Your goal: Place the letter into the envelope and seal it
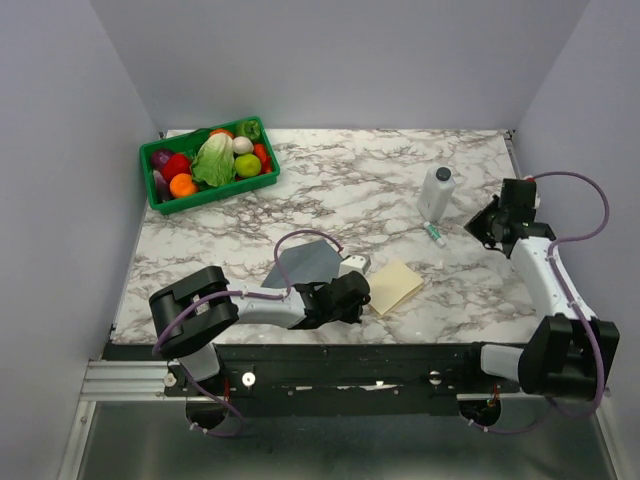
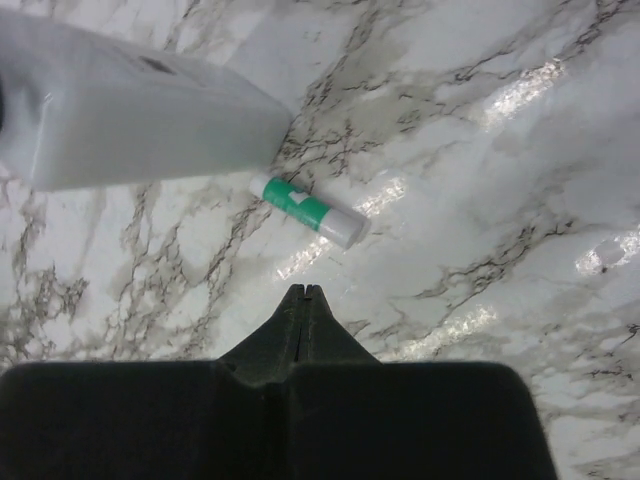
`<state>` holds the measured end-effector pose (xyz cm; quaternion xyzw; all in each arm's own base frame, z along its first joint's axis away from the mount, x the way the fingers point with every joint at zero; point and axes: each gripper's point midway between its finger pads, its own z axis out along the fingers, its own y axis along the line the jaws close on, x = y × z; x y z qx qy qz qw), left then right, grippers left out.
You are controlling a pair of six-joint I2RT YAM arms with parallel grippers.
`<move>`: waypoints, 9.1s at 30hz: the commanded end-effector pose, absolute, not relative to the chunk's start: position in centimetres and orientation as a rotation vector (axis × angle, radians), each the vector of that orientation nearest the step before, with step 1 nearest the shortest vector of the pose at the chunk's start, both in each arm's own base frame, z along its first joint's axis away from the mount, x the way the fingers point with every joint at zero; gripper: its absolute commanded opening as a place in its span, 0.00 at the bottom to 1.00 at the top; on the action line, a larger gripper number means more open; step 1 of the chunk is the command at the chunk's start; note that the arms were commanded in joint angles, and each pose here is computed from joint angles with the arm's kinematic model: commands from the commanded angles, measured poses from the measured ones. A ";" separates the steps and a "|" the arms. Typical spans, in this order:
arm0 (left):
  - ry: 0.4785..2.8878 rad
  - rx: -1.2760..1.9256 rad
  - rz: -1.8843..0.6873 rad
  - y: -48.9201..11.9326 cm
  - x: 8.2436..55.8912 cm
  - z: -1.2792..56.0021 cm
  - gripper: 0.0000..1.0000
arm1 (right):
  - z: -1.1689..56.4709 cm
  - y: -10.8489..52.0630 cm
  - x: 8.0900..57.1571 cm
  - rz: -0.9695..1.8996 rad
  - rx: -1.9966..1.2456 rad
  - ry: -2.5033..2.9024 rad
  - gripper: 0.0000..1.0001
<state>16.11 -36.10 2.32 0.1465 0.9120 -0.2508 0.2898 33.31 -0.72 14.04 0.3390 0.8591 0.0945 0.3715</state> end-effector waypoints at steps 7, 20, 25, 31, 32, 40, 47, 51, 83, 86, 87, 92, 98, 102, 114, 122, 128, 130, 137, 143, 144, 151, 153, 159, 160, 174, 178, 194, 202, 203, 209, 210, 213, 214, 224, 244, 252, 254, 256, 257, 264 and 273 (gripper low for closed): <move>2.452 0.392 -0.602 -34.4 15.7 1.6 0.00 | 11.6 -3.4 36.1 0.359 1.001 2.297 0.01; 2.456 0.393 -0.605 -34.8 15.8 1.1 0.00 | 10.1 5.2 28.2 0.568 0.600 2.285 0.01; 2.460 0.387 -0.607 -34.8 15.8 1.0 0.00 | 9.4 9.0 27.0 0.667 0.447 2.286 0.01; 2.459 0.381 -0.627 -35.2 15.8 1.3 0.00 | 7.1 11.0 26.9 0.731 0.372 2.395 0.01; 2.460 0.381 -0.625 -35.1 15.7 1.2 0.00 | 6.9 11.4 26.9 0.728 0.350 2.407 0.01; 2.463 0.371 -0.634 -35.1 15.5 1.2 0.00 | 5.7 13.4 28.2 0.699 0.276 2.487 0.01; 2.466 0.360 -0.617 -34.6 15.6 0.9 0.00 | 2.6 11.5 26.7 0.416 0.339 2.613 0.01; 2.474 0.365 -0.598 -34.3 15.5 0.6 0.00 | 2.3 11.2 26.1 0.303 0.340 2.659 0.01; 2.468 0.349 -0.493 -34.2 20.3 1.0 0.00 | 0.6 14.4 16.3 0.447 0.347 2.799 0.01; 2.470 0.357 -0.493 -34.6 20.5 0.8 0.00 | 0.7 14.9 15.8 0.469 0.337 2.801 0.01; 2.468 0.358 -0.492 -34.7 20.6 0.8 0.00 | 0.7 15.1 15.5 0.475 0.324 2.805 0.01; 2.453 0.376 -0.453 -34.9 21.9 1.5 0.00 | 0.8 15.4 14.6 0.491 0.324 2.812 0.01; 2.429 0.377 -0.433 -35.0 24.4 2.6 0.00 | 0.9 15.3 13.6 0.522 0.333 2.811 0.01; 2.418 0.396 -0.433 -35.6 25.5 3.2 0.00 | 1.5 15.7 13.3 0.577 0.340 2.792 0.01; 2.383 0.398 -0.461 -36.7 26.4 5.0 0.00 | 8.1 19.0 14.7 0.928 0.201 2.534 0.03; 2.334 0.323 -0.466 -33.6 25.2 8.3 0.00 | 10.9 13.3 18.0 0.468 0.293 2.450 0.14; 2.293 0.355 -0.557 -34.1 21.3 10.3 0.00 | 9.2 11.4 20.2 0.184 0.292 2.524 0.09; 2.275 0.400 -0.608 -35.3 19.3 10.9 0.00 | 8.8 10.9 21.4 0.145 0.303 2.540 0.07; 2.294 0.482 -0.728 -37.7 14.0 9.3 0.00 | 6.8 9.6 23.7 0.179 0.340 2.595 0.02; 2.337 0.538 -0.724 -38.3 11.2 7.0 0.00 | 5.6 10.5 25.1 0.192 0.312 2.629 0.01; 2.346 0.551 -0.719 -38.3 10.8 6.5 0.00 | 5.1 10.4 25.1 0.178 0.316 2.643 0.01; 2.396 0.568 -0.702 -38.5 10.0 4.7 0.00 | 4.1 10.8 26.3 0.176 0.316 2.644 0.01; 2.416 0.561 -0.667 -38.2 10.1 3.8 0.00 | 3.6 10.9 26.3 0.174 0.308 2.660 0.01; 2.465 0.560 -0.543 -37.4 10.5 1.4 0.00 | 1.8 10.9 25.4 0.174 0.296 2.708 0.01; 2.470 0.558 -0.529 -37.4 10.6 1.2 0.00 | 1.6 11.1 25.4 0.193 0.286 2.709 0.01; 2.528 0.438 -0.408 -34.1 14.5 -0.6 0.00 | 0.2 10.9 21.6 0.231 0.313 2.796 0.01; 2.532 0.415 -0.393 -33.4 15.7 -0.6 0.00 | 0.1 11.2 20.4 0.280 0.312 2.814 0.01; 2.523 0.371 -0.340 -32.4 20.9 0.0 0.00 | 1.0 12.9 18.2 0.459 0.321 2.816 0.01; 2.512 0.410 -0.337 -33.4 22.6 0.2 0.00 | 0.9 13.6 17.5 0.528 0.300 2.823 0.01; 2.509 0.411 -0.338 -33.5 22.7 0.3 0.00 | 0.9 13.7 17.3 0.540 0.300 2.826 0.01; 2.505 0.412 -0.315 -33.4 24.0 0.6 0.00 | 1.8 14.9 16.8 0.668 0.234 2.796 0.01; 2.493 0.414 -0.315 -33.4 24.2 1.1 0.00 | 1.9 14.8 16.9 0.666 0.235 2.789 0.01; 2.456 0.400 -0.285 -32.6 25.0 3.0 0.00 | 2.8 14.4 17.3 0.642 0.266 2.737 0.02; 2.446 0.396 -0.274 -32.3 25.1 3.5 0.00 | 3.4 14.3 17.6 0.643 0.273 2.707 0.03; 2.328 0.366 -0.408 -32.1 24.7 10.3 0.00 | 5.3 13.8 19.0 0.624 0.342 2.598 0.40; 2.374 0.579 -0.559 -37.6 18.8 6.0 0.01 | 4.7 13.3 19.2 0.591 0.442 2.586 0.63; 2.453 0.560 -0.509 -36.3 18.0 1.8 0.00 | 4.1 13.9 19.0 0.632 0.408 2.597 0.68; 2.461 0.561 -0.506 -36.2 17.9 1.3 0.01 | 3.6 14.0 19.0 0.634 0.410 2.609 0.68; 2.471 0.561 -0.496 -36.1 17.9 0.8 0.00 | 3.5 14.3 19.0 0.654 0.404 2.614 0.68; 2.472 0.560 -0.499 -36.1 17.8 0.8 0.00 | 3.2 14.4 19.0 0.656 0.402 2.621 0.68; 2.485 0.539 -0.507 -35.5 17.4 0.3 0.00 | 2.2 15.2 19.0 0.711 0.383 2.641 0.64; 2.489 0.527 -0.505 -35.0 17.2 0.0 0.00 | 1.0 16.0 18.8 0.759 0.378 2.673 0.63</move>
